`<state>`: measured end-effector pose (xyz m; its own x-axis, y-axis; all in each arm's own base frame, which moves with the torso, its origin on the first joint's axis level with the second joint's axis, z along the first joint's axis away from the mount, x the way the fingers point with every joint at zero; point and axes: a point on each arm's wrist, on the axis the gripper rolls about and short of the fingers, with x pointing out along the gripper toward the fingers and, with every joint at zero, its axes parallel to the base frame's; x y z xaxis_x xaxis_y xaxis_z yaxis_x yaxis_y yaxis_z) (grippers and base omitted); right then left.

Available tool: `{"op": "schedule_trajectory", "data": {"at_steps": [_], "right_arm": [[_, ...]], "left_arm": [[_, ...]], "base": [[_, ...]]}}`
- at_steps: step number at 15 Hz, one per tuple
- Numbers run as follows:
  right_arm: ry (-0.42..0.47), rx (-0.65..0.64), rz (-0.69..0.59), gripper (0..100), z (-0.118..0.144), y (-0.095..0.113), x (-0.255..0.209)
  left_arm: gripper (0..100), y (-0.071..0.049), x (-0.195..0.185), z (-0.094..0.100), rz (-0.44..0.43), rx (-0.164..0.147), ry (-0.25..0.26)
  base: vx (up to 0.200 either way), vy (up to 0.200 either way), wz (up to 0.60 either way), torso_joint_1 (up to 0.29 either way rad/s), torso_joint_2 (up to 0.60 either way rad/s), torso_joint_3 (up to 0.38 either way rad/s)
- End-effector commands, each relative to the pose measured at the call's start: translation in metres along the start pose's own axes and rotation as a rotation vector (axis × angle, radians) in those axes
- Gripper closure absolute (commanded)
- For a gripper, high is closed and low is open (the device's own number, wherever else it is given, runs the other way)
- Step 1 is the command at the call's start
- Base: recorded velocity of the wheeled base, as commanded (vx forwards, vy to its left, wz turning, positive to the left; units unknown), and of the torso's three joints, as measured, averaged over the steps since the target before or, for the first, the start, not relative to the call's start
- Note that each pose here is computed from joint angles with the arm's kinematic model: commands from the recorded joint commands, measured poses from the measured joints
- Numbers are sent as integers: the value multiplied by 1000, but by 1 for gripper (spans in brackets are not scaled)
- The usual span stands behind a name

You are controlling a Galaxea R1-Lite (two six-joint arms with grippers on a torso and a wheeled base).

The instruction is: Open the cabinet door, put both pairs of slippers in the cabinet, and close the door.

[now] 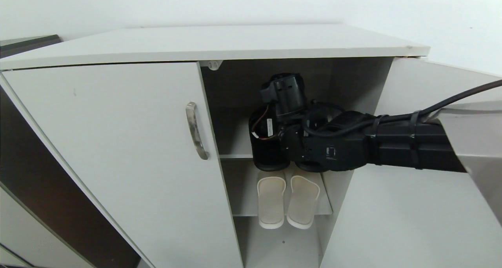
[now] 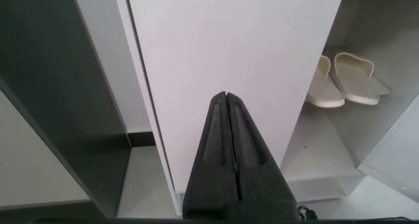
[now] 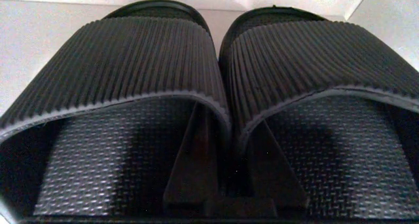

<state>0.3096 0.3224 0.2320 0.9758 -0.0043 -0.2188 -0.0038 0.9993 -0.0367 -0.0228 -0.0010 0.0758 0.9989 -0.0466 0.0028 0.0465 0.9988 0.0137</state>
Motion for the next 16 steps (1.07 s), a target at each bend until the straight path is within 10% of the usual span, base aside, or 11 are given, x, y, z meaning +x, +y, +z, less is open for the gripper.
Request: {"op": "schedule_trajectory", "data": {"at_steps": [1,6,7,16], "right_arm": [[-30,18,30,0,13,-12,-53],[-42,10,135,0,-21,-32,-105],[-47,14,175,100,-29,-34,-111],[-65,27,373,100,-48,-49,-129]], "left_arm": [[100,0,0,0,-1,0,1],[100,0,0,0,1,0,0],[100,0,0,0,1,-1,0],[100,0,0,0,-1,2,0]], "base": [[0,0,0,0,0,0],[0,0,0,0,0,0],[0,0,0,0,0,0],[0,0,0,0,0,0]]}}
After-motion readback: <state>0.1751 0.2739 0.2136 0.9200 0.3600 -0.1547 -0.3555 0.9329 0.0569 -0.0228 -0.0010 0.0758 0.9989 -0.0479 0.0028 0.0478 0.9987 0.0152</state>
